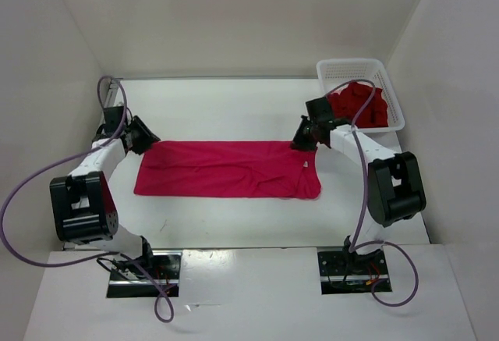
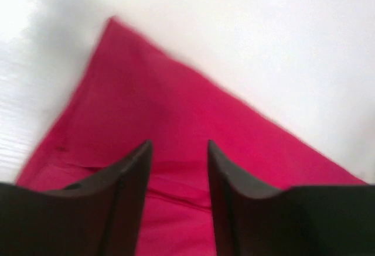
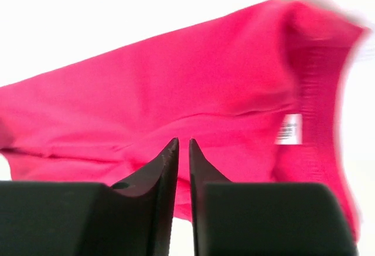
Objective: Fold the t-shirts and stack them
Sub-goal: Rotate the tshirt 90 degrees
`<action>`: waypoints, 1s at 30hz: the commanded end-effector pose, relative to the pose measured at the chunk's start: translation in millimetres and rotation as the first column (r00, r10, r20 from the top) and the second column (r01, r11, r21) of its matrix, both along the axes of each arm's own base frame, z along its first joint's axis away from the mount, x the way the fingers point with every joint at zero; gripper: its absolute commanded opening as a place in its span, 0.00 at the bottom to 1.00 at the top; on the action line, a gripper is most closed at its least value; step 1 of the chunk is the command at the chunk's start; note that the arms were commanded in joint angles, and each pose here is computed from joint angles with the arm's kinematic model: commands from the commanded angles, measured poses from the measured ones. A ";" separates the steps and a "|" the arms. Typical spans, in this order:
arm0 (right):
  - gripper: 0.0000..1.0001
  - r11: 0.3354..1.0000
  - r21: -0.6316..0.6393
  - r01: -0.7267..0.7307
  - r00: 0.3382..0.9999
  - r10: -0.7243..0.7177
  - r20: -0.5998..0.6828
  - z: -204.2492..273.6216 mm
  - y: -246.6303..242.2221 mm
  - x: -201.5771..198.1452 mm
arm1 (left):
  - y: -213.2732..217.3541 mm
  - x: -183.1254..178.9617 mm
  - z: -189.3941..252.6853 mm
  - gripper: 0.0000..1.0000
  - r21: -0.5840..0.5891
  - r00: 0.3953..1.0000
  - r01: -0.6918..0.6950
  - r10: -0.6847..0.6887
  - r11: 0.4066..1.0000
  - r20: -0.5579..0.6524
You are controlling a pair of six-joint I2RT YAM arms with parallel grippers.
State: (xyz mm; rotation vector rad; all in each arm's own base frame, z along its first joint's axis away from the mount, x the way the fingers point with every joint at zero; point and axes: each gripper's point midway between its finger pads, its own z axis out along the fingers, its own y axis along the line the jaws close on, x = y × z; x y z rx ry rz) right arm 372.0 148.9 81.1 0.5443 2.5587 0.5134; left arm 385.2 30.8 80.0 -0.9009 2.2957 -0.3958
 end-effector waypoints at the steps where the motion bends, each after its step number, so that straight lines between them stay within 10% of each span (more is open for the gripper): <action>1: 0.10 0.996 0.021 -0.083 0.997 0.083 0.004 5.4 32.8 -14.7 | -24.7 24.9 71.2 0.44 0.040 0.976 0.081 -0.088 0.996 0.198; 5: 0.01 0.992 0.030 -0.125 0.991 0.126 -0.037 -22.2 58.6 -30.3 | -68.1 19.2 85.8 0.26 0.082 0.949 0.211 -0.224 0.974 0.224; 11: 0.01 0.993 -0.004 -0.121 0.987 0.120 -0.111 -62.9 65.8 -21.2 | -99.8 -3.1 88.4 0.24 0.089 0.918 0.311 -0.323 0.946 0.229; 22: 0.02 0.983 0.011 -0.182 0.982 0.182 -0.046 -78.6 139.0 144.1 | -109.5 -33.4 91.4 0.33 0.058 0.900 0.384 -0.387 0.922 0.198; 24: 0.01 0.978 0.061 -0.200 0.977 0.195 0.083 -50.8 167.7 198.2 | -109.2 -32.7 91.6 0.33 0.061 0.899 0.389 -0.394 0.919 0.190; 30: 0.09 0.965 0.106 -0.241 0.923 0.194 0.332 101.2 172.6 196.0 | -110.7 -30.6 104.3 0.36 0.078 0.894 0.395 -0.403 0.915 0.197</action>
